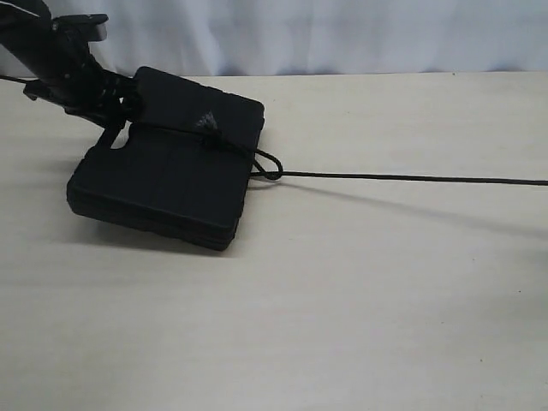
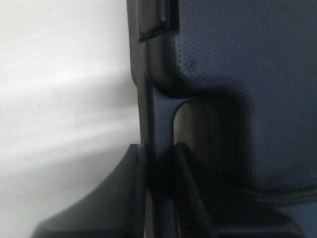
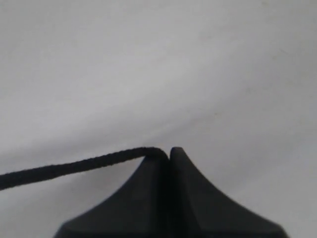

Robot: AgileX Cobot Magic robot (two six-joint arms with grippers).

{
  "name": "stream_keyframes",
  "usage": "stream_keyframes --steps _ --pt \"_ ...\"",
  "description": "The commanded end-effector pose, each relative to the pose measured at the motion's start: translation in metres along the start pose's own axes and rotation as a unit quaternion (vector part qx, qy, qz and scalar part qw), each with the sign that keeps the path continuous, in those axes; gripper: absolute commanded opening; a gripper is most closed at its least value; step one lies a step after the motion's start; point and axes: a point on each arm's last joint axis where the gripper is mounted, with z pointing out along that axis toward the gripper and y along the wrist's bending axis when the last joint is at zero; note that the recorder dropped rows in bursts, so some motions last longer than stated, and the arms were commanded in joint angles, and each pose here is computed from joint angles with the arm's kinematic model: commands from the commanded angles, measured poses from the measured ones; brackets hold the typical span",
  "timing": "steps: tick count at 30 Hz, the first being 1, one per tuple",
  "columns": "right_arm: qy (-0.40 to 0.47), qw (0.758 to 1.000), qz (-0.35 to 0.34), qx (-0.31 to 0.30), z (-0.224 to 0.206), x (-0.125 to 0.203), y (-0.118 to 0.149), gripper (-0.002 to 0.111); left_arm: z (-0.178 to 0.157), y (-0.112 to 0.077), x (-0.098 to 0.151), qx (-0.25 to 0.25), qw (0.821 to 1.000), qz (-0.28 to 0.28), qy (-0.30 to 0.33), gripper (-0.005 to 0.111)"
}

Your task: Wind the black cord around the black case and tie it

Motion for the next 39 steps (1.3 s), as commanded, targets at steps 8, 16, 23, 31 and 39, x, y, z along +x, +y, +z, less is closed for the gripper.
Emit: stream_keyframes --steps 8,16,23,31,39 --pt "0.017 0.998 -0.011 0.057 0.01 0.002 -0.013 0.004 0.025 0.021 0.005 -0.034 0.999 0.003 0.001 0.0" --pt "0.049 0.995 -0.009 0.091 0.035 0.007 -0.018 0.004 0.023 0.052 0.01 -0.045 0.998 -0.041 -0.004 0.0" --pt "0.038 0.996 -0.013 0.078 0.043 0.005 -0.014 0.004 0.031 0.054 0.016 -0.042 0.998 -0.054 -0.012 0.0" --pt "0.021 0.998 -0.03 0.043 0.028 -0.008 -0.003 0.022 0.031 0.039 0.012 0.036 0.995 -0.089 -0.026 0.0" --pt "-0.018 0.991 -0.136 -0.005 -0.006 -0.013 0.069 0.047 0.036 0.003 0.014 0.086 0.993 -0.08 -0.003 0.0"
